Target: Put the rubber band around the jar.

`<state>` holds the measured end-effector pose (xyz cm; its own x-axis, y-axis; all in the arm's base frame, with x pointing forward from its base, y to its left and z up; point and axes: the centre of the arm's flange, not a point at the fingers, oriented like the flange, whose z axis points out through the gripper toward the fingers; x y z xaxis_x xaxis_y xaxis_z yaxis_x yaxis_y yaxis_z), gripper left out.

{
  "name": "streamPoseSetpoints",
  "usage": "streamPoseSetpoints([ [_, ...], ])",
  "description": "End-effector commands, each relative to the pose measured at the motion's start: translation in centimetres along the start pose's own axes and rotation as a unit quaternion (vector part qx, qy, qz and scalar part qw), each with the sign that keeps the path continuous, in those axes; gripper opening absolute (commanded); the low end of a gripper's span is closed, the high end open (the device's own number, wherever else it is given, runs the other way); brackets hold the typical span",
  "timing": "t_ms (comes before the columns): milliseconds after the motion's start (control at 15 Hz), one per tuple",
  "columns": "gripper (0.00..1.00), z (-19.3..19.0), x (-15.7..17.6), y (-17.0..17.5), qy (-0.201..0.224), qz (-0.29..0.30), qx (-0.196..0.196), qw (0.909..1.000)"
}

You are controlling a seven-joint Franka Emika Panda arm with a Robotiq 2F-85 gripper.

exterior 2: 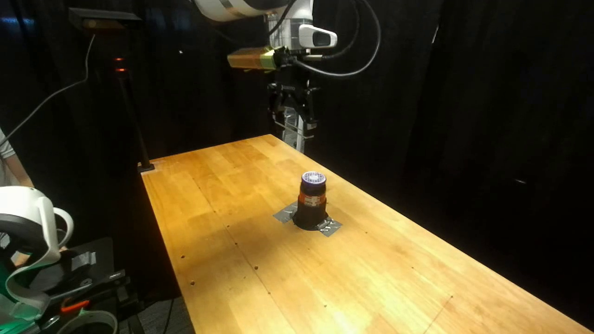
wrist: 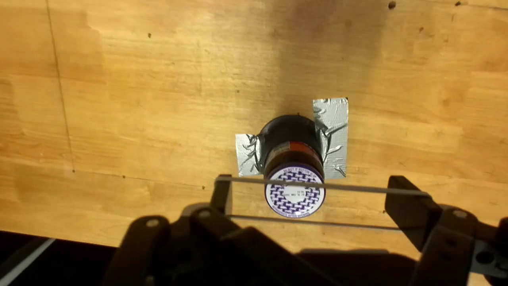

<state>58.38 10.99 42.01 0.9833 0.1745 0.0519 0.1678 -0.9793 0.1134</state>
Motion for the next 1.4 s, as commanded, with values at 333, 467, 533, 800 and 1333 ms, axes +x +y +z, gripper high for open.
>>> streamPoseSetpoints([
  [333,1.0,5.4,6.5,-1.6,0.085,0.012,0.006,0.9963],
  [467,1.0,6.9,7.3,-1.4,0.091,0.01,0.003,0.9958],
  [533,1.0,7.7,7.7,-1.3,0.093,0.008,0.0,0.9957],
  [800,1.0,10.8,8.7,-0.9,0.091,0.008,-0.005,0.9958],
  [1333,1.0,14.5,8.7,-1.0,0.076,0.011,0.006,0.997],
])
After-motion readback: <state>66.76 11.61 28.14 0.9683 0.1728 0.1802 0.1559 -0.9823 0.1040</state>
